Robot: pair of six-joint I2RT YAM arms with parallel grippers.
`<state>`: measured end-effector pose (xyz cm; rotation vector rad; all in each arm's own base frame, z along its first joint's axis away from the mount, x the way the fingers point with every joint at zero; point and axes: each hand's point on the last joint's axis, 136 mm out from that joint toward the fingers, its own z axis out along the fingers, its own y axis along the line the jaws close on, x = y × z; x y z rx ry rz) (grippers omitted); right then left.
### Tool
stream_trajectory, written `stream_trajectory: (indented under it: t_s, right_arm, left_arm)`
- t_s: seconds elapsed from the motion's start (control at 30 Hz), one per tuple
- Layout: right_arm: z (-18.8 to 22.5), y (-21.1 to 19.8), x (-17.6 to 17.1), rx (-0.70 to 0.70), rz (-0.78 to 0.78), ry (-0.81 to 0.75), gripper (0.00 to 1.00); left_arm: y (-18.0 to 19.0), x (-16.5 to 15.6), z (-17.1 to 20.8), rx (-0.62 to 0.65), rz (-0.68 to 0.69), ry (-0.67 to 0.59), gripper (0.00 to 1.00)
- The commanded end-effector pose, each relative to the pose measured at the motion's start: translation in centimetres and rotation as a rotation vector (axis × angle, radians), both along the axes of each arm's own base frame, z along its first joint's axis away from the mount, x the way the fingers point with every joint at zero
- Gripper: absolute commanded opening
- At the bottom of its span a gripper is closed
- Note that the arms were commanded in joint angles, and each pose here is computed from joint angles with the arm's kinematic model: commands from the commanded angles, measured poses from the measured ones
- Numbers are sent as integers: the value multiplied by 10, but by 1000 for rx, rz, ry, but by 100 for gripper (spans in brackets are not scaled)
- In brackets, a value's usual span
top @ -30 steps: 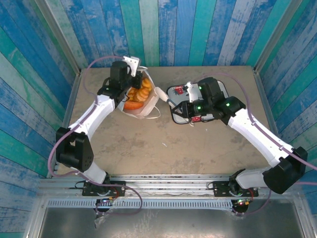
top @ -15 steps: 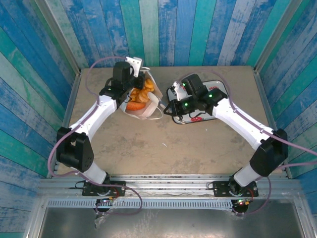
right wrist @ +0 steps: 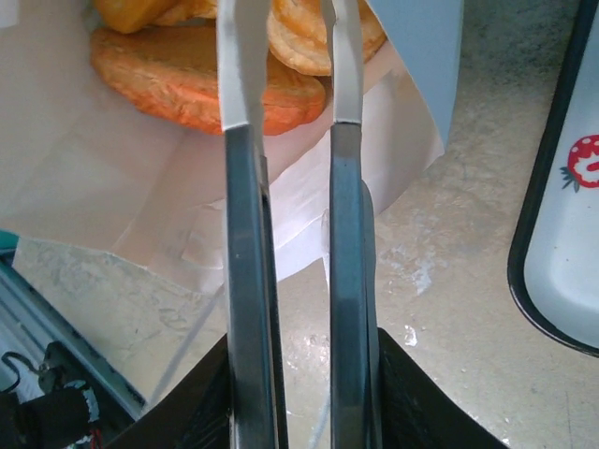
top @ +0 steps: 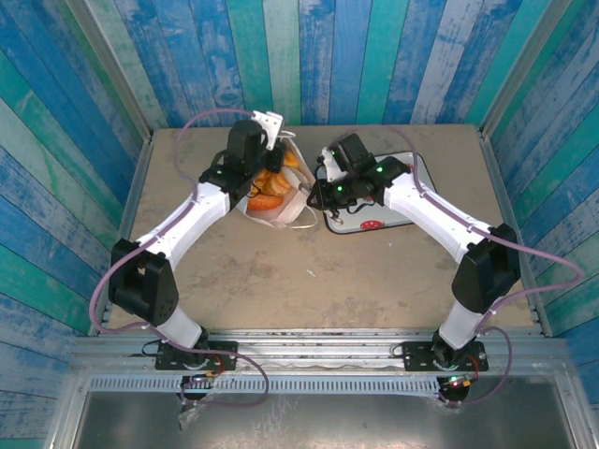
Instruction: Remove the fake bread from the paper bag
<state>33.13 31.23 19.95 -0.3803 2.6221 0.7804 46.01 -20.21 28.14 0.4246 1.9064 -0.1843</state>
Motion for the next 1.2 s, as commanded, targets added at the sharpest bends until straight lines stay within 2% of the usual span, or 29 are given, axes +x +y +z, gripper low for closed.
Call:
stream_trajectory:
  t_s: [0.0,0.67,1.17]
  right_arm:
    - [3,-4,6,-27,-39,-12,37]
    - [10,-20,-1,-37,-100,-27,37]
    - [0,-7,9,-28,-76,-13,42]
  left_arm:
    - [-6,14,17,-20,19,-85,3]
    - [-15,24,8,-31,27,-78,3]
    - [-26,20,1,-45,1,-63,2]
